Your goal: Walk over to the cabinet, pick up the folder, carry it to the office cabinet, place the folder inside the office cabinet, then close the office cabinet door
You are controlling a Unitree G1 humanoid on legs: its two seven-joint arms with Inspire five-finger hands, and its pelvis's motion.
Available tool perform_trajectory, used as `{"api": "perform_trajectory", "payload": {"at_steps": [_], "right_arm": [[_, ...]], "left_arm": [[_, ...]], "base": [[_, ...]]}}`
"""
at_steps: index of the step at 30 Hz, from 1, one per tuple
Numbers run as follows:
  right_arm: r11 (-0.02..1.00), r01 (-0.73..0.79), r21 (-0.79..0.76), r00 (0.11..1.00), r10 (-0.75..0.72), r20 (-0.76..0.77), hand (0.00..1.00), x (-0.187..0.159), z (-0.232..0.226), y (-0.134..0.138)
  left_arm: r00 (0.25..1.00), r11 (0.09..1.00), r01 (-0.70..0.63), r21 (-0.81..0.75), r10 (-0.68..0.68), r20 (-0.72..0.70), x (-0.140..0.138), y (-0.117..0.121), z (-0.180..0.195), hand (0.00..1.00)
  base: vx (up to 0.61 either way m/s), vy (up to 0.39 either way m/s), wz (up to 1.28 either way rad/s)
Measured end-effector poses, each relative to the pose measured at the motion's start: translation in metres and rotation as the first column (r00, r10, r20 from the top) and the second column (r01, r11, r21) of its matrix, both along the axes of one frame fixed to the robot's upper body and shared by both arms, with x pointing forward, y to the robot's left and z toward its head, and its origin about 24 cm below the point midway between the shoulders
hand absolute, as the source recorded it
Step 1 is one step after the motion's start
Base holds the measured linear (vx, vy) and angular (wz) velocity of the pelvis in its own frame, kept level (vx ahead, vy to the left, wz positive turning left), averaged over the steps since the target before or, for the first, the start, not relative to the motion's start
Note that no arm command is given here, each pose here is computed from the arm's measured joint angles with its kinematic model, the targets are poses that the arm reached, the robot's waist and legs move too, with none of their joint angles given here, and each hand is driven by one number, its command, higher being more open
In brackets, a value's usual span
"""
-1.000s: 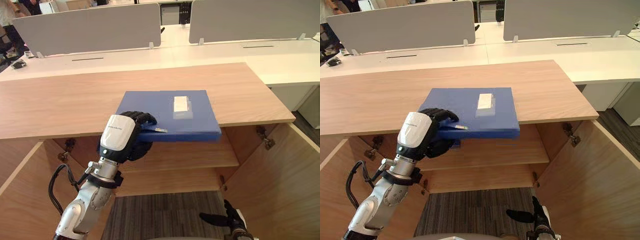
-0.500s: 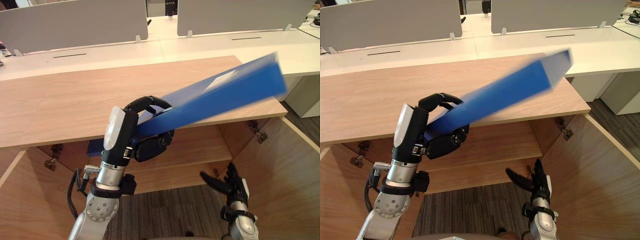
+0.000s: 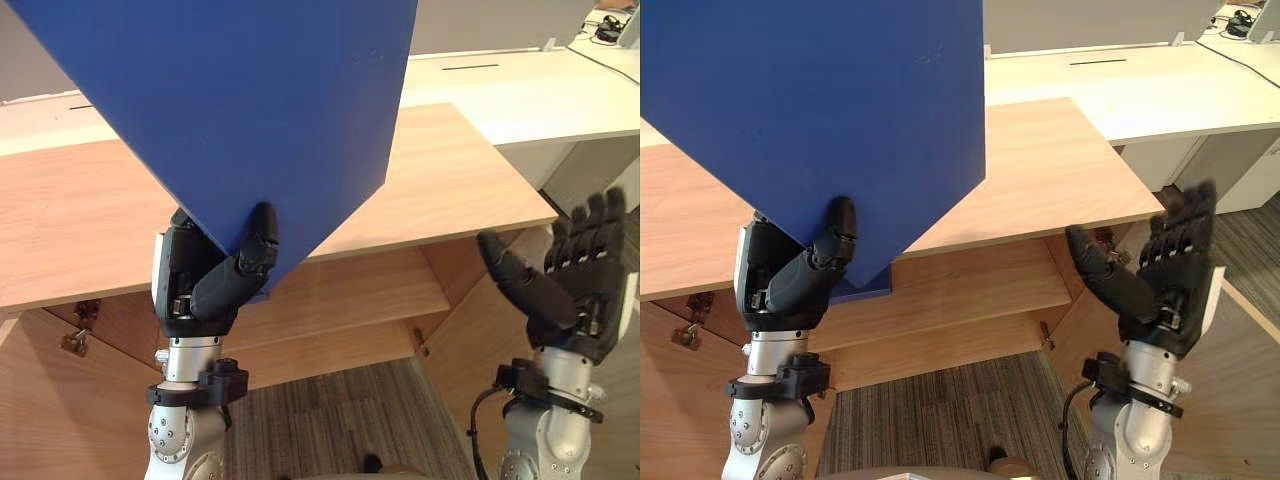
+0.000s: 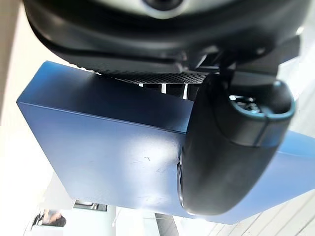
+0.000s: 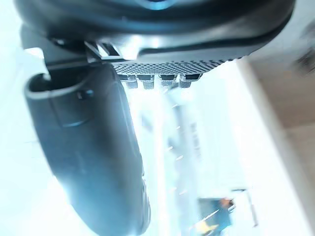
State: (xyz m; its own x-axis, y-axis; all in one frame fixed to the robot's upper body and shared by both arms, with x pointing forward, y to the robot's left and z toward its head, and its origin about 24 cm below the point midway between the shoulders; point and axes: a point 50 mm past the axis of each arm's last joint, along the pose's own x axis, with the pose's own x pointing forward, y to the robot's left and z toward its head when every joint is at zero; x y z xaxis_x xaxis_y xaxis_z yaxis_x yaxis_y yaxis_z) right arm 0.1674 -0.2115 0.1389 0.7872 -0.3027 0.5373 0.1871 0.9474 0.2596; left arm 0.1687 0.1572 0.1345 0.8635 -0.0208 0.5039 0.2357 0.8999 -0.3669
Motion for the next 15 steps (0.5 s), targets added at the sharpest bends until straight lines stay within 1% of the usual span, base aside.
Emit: {"api": "perform_trajectory", "payload": {"at_steps": [3,5,6,7,10,13,14,15], "right_arm": [[0.992,-0.120,-0.048,0.991,0.123,0.051,1.00,0.010,0.012,0.009],[0.957,-0.254,-0.143,0.960,0.267,0.082,1.00,0.021,0.025,0.022],[0.944,-0.281,-0.175,0.950,0.299,0.085,1.00,0.023,0.028,0.025],[0.899,-0.348,-0.266,0.922,0.380,0.078,1.00,0.030,0.034,0.032],[0.859,-0.393,-0.327,0.903,0.428,0.037,1.00,0.038,0.033,0.033],[0.847,-0.431,-0.313,0.895,0.444,-0.030,1.00,0.045,0.022,0.029],[0.836,-0.453,-0.311,0.888,0.455,-0.069,0.00,0.048,0.017,0.027],[0.821,-0.480,-0.309,0.875,0.472,-0.105,0.00,0.051,0.012,0.025]], "left_arm": [[0.997,0.997,0.074,-0.009,-0.075,-0.017,0.001,-0.001,-0.004,0.00],[0.987,0.988,0.155,0.003,-0.155,-0.046,0.003,-0.002,-0.011,0.00],[0.983,0.985,0.173,0.008,-0.172,-0.057,0.003,-0.003,-0.013,0.00],[0.968,0.972,0.235,0.027,-0.232,-0.097,0.003,-0.004,-0.021,0.00],[0.945,0.951,0.305,0.051,-0.296,-0.142,0.003,-0.005,-0.028,0.00],[0.933,0.942,0.329,0.063,-0.314,-0.176,0.004,0.000,-0.033,0.00],[0.927,0.937,0.341,0.077,-0.321,-0.194,0.004,0.002,-0.035,0.00],[0.920,0.931,0.356,0.084,-0.334,-0.206,0.004,0.004,-0.036,0.00]], "base": [[-0.04,-0.022,-0.03],[-0.05,-0.024,-0.02],[-0.04,-0.020,-0.01],[-0.04,-0.020,0.00],[-0.02,-0.012,0.01],[-0.01,-0.018,0.07],[-0.01,-0.028,0.10],[-0.01,-0.028,0.09]]}}
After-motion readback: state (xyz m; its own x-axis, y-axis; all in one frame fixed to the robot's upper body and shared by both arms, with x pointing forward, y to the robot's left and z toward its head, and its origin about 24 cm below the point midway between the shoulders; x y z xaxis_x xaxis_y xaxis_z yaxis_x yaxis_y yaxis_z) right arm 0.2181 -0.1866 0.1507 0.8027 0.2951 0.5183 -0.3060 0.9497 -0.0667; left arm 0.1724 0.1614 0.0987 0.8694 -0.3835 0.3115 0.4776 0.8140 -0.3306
